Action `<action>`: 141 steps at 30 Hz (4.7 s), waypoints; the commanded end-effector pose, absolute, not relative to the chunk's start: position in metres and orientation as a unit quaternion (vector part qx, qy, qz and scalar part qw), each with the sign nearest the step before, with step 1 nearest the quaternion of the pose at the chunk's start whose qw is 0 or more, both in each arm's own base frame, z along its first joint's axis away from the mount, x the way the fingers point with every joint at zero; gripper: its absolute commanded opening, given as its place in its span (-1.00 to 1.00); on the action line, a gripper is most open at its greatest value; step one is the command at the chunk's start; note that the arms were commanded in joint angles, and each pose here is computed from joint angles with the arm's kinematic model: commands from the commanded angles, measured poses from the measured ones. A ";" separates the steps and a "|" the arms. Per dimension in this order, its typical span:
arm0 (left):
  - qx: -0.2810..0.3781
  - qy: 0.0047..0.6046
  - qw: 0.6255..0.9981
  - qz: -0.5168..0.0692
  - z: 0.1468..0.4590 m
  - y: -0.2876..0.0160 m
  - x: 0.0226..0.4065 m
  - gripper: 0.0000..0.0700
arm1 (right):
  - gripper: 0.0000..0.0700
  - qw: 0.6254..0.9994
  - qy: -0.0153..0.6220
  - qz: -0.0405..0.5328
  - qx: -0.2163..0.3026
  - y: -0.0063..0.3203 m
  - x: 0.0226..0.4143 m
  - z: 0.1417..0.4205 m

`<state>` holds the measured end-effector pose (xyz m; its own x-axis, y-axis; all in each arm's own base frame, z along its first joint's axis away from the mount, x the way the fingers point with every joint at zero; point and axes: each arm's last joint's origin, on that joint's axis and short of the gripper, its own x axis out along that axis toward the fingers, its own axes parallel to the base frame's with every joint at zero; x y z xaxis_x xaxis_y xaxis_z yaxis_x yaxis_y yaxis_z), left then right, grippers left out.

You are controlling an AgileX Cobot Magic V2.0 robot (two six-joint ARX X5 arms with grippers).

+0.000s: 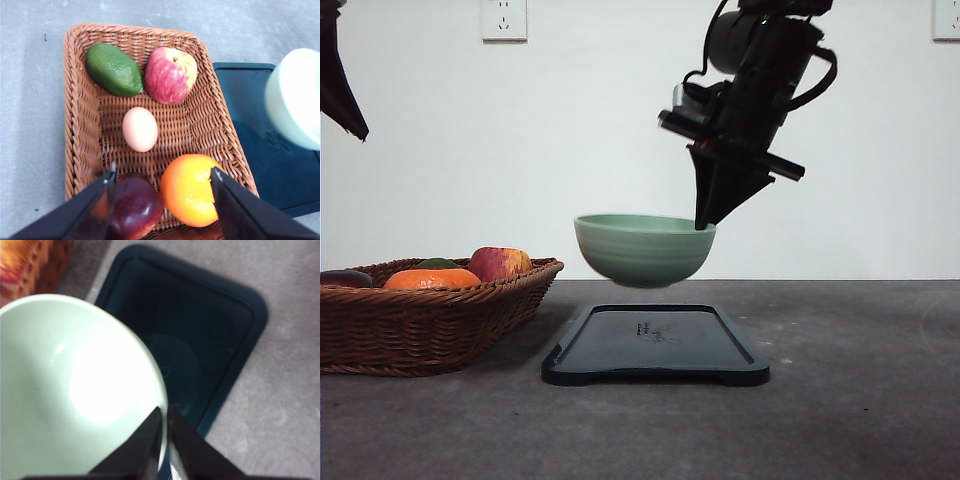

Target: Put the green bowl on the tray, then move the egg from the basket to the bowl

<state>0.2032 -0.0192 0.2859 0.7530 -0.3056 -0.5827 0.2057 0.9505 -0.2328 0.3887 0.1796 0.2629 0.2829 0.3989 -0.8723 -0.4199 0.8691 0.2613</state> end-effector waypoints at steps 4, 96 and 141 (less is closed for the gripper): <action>-0.077 0.313 0.936 -0.141 0.293 -0.020 0.206 0.07 | -1.00 0.807 0.534 0.252 -0.016 0.190 0.398 0.254; -0.042 0.435 0.887 -0.147 0.304 -0.040 0.272 0.21 | -0.48 0.902 0.328 0.281 -0.025 0.074 0.145 0.239; -0.019 0.548 0.828 -0.115 0.198 -0.062 0.371 -0.22 | -0.48 0.905 0.326 0.271 -0.030 0.074 0.146 0.239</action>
<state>0.3658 -0.0594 0.2009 0.3748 -0.2128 -0.9024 0.1550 0.9740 -0.1653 0.1445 0.0724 0.2382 0.6373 0.4682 -0.6121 -0.5002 0.8555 0.1337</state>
